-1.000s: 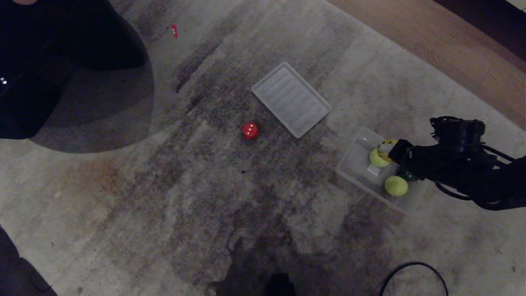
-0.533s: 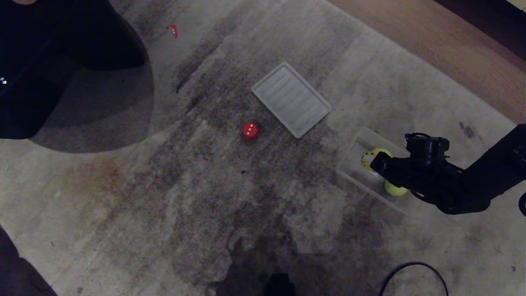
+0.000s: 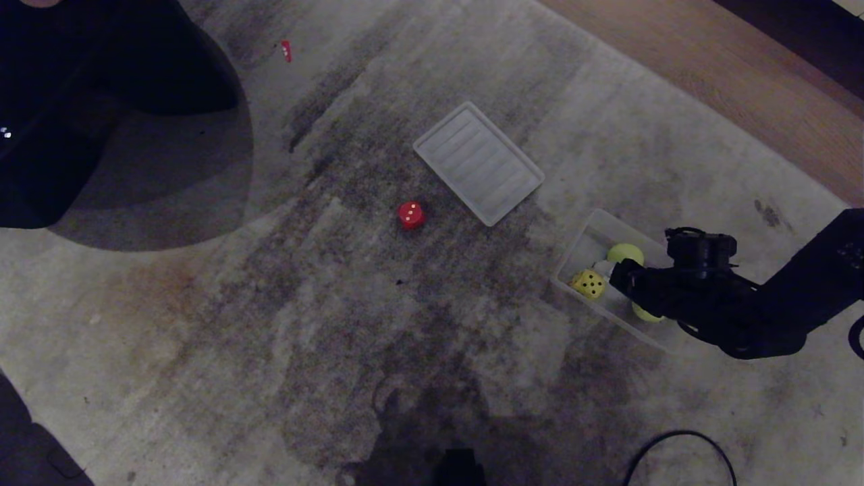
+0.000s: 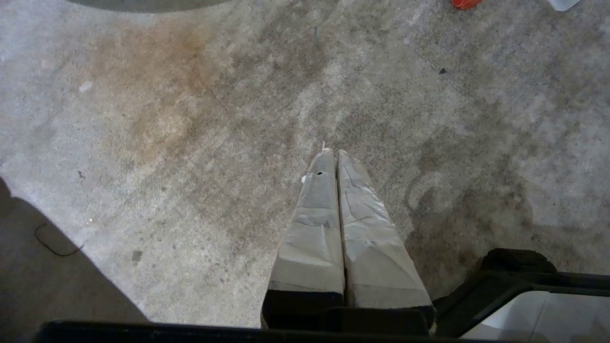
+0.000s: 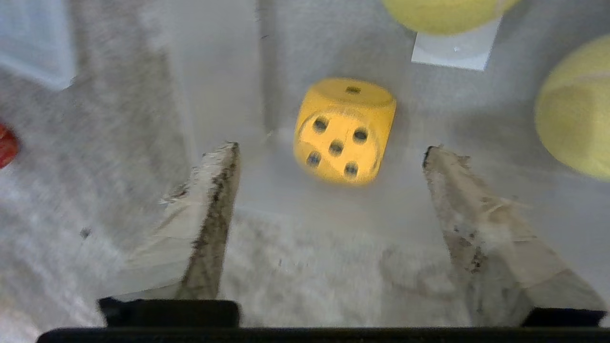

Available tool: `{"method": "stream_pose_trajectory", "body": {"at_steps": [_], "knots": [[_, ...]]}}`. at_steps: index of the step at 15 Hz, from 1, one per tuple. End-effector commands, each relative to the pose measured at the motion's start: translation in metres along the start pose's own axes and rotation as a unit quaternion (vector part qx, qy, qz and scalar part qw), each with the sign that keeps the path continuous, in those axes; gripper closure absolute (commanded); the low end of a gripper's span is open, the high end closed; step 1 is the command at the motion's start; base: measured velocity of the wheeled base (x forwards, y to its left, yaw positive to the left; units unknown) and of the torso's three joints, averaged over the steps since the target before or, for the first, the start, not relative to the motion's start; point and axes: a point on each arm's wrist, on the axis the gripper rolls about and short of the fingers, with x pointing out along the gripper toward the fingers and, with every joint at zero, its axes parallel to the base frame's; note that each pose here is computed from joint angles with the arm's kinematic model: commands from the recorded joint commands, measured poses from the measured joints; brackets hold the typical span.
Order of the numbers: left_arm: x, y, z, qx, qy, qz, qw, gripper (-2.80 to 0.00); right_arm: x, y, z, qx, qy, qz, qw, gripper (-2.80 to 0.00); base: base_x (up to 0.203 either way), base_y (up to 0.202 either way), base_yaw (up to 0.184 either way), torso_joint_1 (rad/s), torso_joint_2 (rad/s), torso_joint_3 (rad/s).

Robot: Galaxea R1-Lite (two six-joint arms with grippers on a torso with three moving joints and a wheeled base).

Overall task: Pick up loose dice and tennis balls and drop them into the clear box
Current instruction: Put the toys in the box, then pick up toys out of the box

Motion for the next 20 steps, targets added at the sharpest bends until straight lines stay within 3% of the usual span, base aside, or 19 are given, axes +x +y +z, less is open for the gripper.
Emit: {"method": "stream_pose_trajectory", "body": {"at_steps": [1,2,3,8,12,16,20], "knots": [[0.0,0.0,0.0,0.0,0.001,0.001,1.0,0.0,-0.033,0.015,0.017,-0.006,-0.024,0.018,1.0,-2.8,0.0,0.0,0.0,0.0,0.0,0.0],[0.0,0.0,0.0,0.0,0.001,0.001,1.0,0.0,-0.051,0.021,0.023,-0.008,-0.033,0.024,0.999,-2.8,0.0,0.0,0.0,0.0,0.0,0.0],[0.0,0.0,0.0,0.0,0.001,0.0,1.0,0.0,-0.073,0.026,0.027,-0.01,-0.041,0.031,0.999,0.0,0.0,0.0,0.0,0.0,0.0,0.0],[0.0,0.0,0.0,0.0,0.001,0.0,1.0,0.0,-0.188,0.027,0.006,-0.076,-0.055,0.042,0.995,0.0,0.0,0.0,0.0,0.0,0.0,0.0],[0.0,0.0,0.0,0.0,0.001,0.001,1.0,0.0,-0.278,0.022,-0.017,-0.147,-0.092,0.057,0.983,0.0,0.0,0.0,0.0,0.0,0.0,0.0],[0.0,0.0,0.0,0.0,0.001,0.001,1.0,0.0,-0.353,-0.004,-0.063,-0.185,-0.102,0.036,0.977,0.0,0.0,0.0,0.0,0.0,0.0,0.0],[0.0,0.0,0.0,0.0,0.001,0.0,1.0,0.0,-0.381,-0.035,-0.113,-0.227,-0.12,0.007,0.967,0.0,0.0,0.0,0.0,0.0,0.0,0.0]]}}
